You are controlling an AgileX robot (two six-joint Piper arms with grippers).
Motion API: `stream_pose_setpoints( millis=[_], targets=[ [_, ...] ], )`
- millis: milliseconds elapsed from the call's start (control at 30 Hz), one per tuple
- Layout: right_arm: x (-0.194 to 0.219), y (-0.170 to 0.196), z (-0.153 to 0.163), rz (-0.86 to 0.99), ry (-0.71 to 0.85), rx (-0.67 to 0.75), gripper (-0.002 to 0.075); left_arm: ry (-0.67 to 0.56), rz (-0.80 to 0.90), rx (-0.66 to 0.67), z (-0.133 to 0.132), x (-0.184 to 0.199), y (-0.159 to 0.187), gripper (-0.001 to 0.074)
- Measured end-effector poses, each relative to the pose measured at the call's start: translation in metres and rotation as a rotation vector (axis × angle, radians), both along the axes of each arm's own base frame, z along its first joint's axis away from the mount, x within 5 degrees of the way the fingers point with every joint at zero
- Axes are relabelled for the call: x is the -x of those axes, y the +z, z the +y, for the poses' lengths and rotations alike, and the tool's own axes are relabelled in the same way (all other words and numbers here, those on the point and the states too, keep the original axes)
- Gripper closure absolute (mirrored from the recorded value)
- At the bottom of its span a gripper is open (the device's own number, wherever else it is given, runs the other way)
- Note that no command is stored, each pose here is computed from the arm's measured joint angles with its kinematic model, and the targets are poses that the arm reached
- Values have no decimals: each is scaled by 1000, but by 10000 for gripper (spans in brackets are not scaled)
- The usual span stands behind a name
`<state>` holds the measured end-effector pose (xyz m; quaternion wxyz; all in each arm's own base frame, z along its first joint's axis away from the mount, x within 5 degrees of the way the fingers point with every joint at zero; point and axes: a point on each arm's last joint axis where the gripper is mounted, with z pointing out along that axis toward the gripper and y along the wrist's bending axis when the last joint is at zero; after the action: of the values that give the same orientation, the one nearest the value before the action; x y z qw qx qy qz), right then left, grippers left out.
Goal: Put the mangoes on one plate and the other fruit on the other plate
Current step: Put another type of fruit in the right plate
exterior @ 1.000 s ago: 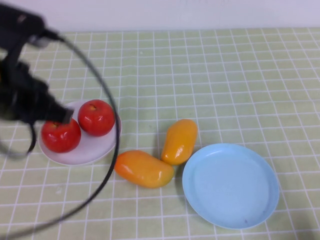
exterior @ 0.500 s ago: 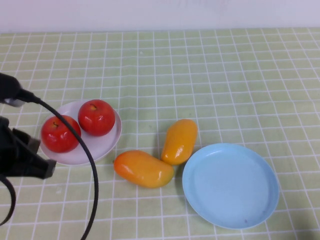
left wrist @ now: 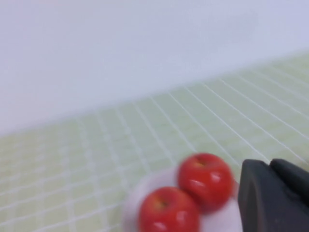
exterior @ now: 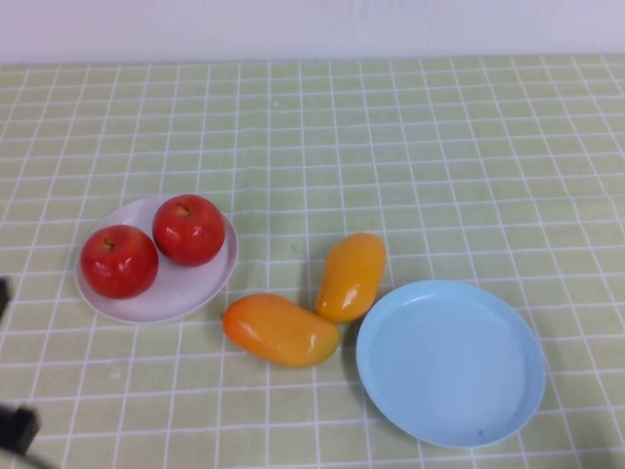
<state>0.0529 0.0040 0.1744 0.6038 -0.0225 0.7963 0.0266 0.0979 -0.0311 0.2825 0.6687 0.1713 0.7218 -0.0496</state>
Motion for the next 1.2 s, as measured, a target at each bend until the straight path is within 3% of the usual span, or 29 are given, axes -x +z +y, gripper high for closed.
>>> stream_pose_setpoints(
  millis=[233,400,900,1200],
  targets=[
    [0,0,0,0,0,0,743,152,-145,70,21,34,-44,732],
    [0,0,0,0,0,0,743,195,-177,79,25,42,-68,732],
    [0,-1,0,2,0,0,743,223,205,7,26,46,-111,733],
    [0,-1,0,2,0,0,743,223,208,7,26,46,-111,733]
  ],
)
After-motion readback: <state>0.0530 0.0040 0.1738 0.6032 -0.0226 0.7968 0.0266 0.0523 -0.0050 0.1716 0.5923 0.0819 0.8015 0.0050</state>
